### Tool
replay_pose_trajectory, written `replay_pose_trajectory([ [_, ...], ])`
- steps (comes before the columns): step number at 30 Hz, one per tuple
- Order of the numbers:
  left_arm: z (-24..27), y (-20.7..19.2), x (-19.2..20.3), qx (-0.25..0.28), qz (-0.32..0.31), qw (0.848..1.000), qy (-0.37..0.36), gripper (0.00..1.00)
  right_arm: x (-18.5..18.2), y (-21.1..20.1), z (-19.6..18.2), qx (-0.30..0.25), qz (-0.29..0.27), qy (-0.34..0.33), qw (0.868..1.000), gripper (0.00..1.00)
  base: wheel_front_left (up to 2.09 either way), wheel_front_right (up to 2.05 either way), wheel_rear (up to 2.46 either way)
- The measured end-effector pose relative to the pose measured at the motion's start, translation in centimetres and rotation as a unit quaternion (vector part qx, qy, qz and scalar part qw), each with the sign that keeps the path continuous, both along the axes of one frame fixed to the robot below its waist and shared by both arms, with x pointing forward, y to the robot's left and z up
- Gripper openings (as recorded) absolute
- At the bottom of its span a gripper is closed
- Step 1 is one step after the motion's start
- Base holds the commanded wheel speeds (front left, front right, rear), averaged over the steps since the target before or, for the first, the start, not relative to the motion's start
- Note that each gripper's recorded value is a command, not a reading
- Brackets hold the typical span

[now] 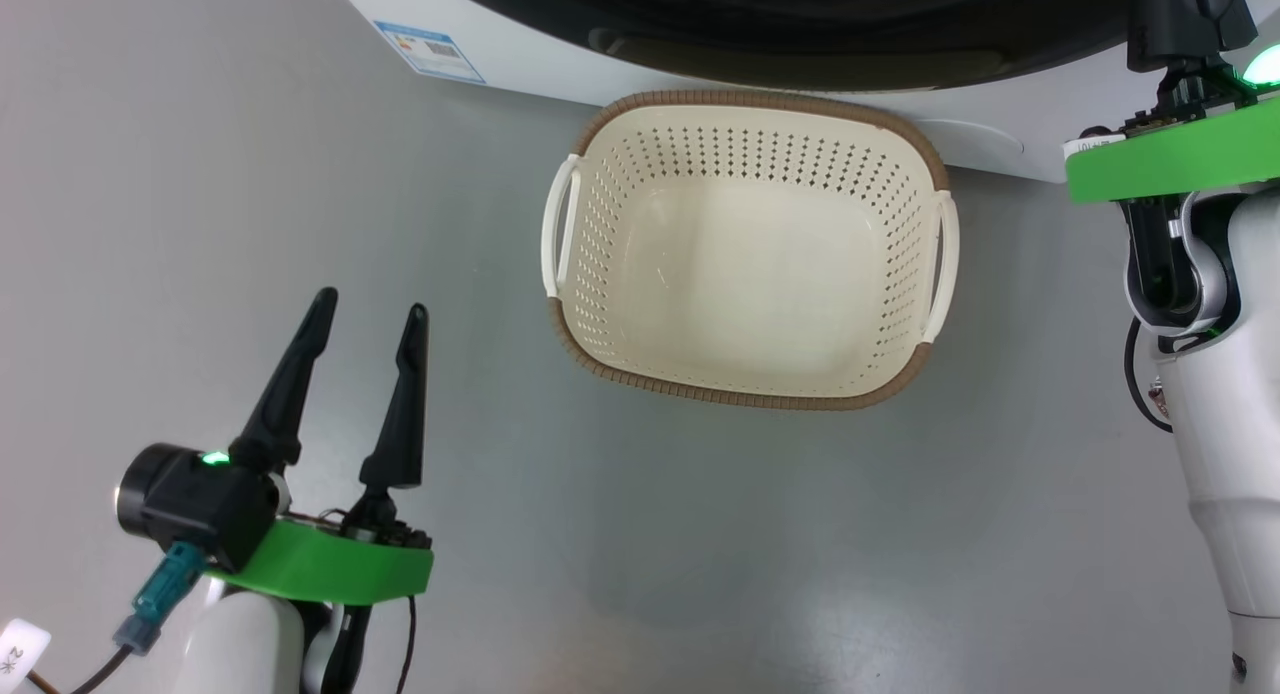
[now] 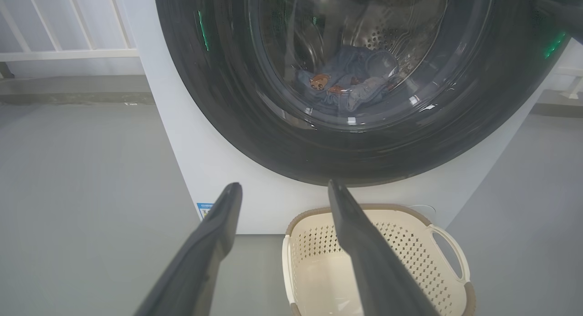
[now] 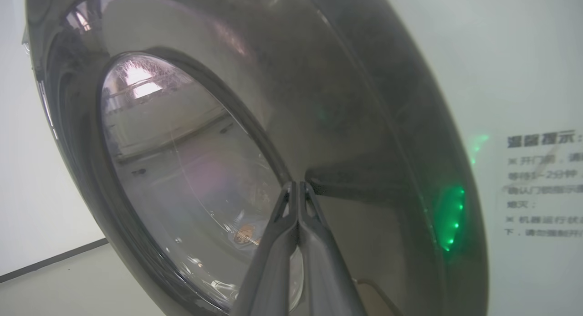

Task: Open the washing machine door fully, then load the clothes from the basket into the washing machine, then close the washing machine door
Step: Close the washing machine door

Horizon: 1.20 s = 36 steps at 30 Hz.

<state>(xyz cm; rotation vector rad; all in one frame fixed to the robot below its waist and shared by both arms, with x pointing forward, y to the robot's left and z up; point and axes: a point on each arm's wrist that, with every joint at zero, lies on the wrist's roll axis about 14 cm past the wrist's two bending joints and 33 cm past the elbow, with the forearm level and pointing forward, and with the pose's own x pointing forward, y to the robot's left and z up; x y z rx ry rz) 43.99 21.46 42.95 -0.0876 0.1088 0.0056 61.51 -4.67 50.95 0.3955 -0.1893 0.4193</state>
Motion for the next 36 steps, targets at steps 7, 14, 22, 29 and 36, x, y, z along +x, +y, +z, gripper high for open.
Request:
replay_pose_trajectory([
  [7, 0.6, 0.1, -0.1, 0.002, -0.002, 1.0, -0.006, 1.0, -0.2, 0.0, 0.8, 0.001, -0.003, -0.004, 1.0, 0.0, 0.0, 0.0, 0.0],
  [14, 1.5, 0.2, -0.5, 0.004, -0.003, 1.0, -0.014, 1.0, -1.8, -0.3, 1.4, -0.005, -0.005, 0.0, 1.0, 0.0, 0.0, 0.0, 0.0],
  [22, 2.3, 0.9, -2.2, 0.005, 0.001, 1.0, -0.018, 1.0, -5.9, -0.8, 0.2, -0.016, -0.002, 0.033, 0.999, 0.92, 0.0, 0.0, 0.0],
  [29, 3.6, 0.7, -3.3, 0.01, -0.009, 0.999, -0.031, 1.0, -9.5, -2.9, 0.0, -0.025, -0.022, 0.052, 0.998, 1.0, 0.0, 0.0, 0.0],
  [36, 4.4, 0.1, -4.3, 0.011, -0.023, 0.999, -0.041, 1.0, -13.0, -5.3, 0.0, -0.032, -0.049, 0.064, 0.996, 1.0, 0.0, 0.0, 0.0],
])
